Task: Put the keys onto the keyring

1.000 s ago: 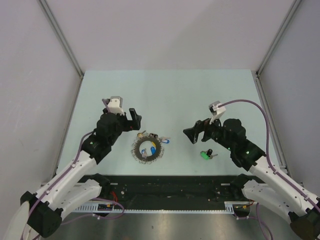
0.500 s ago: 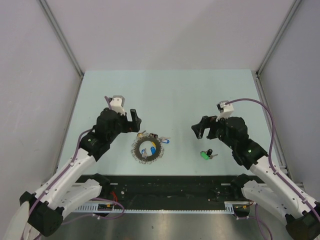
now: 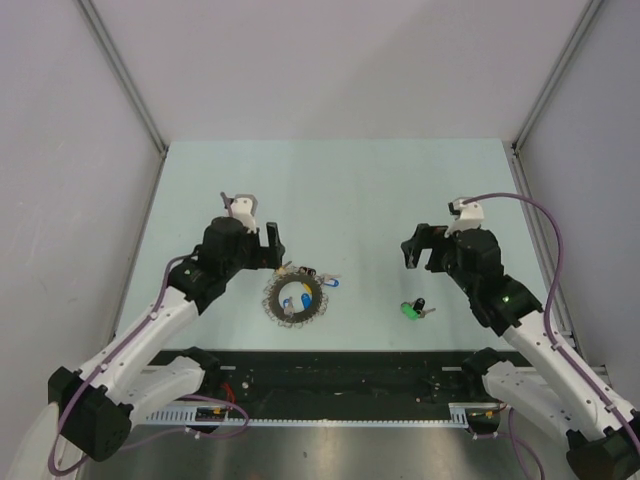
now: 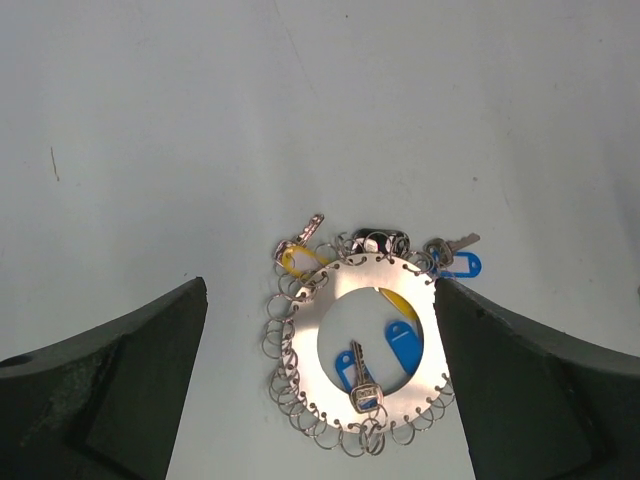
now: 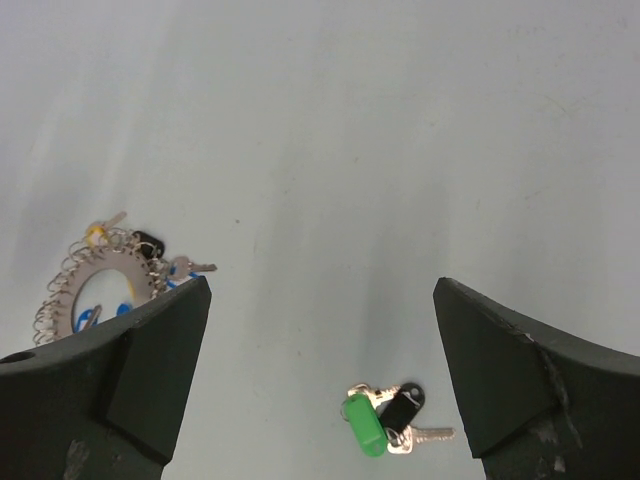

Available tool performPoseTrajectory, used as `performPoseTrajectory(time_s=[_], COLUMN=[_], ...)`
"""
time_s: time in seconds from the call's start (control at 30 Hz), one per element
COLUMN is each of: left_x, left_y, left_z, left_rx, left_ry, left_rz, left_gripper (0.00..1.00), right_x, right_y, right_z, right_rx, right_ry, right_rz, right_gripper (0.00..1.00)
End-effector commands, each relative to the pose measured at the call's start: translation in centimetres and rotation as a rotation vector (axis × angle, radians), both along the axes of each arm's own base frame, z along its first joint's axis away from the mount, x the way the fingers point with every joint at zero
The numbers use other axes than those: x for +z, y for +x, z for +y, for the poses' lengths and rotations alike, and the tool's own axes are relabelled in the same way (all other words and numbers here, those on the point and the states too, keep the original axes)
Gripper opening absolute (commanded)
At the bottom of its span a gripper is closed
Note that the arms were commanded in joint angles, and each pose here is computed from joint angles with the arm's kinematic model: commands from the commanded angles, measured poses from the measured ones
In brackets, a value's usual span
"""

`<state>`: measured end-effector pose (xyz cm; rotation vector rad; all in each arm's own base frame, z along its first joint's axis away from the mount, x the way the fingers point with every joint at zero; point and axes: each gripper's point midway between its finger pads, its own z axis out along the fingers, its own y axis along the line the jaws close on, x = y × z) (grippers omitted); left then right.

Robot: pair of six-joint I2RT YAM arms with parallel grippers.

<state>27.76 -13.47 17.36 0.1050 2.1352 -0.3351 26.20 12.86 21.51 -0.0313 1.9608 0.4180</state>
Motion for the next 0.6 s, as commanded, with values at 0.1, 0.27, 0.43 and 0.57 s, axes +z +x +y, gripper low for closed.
performPoseTrajectory(time_s=[0.1, 0.27, 0.43, 0.57], left_x=[0.6, -0.1, -0.8, -3.6], left_y=[0.8, 1.5, 2.1, 0.7], left_z=[-0.3, -1.2, -2.0, -2.7], left_rx=[0.016, -0.019, -0.042, -0.055], left_ry=[-0.014, 0.006, 0.013, -0.016], left_rz=[0.008, 0.069, 0.095, 0.189], left_gripper=[1.0, 1.0, 1.0, 0.97], right_x=[-0.6, -3.9, -6.9, -8.1], right_y=[0.8, 0.0, -1.1, -1.8], right_z=[-2.5, -3.4, -3.3, -2.6], right_rx=[-0.126, -0.161, -0.156, -0.123], right_ry=[-0.05, -0.066, -0.083, -0.066], right_rz=[0.098, 0.249, 0.396, 0.444], right_gripper=[1.0, 1.0, 1.0, 1.0])
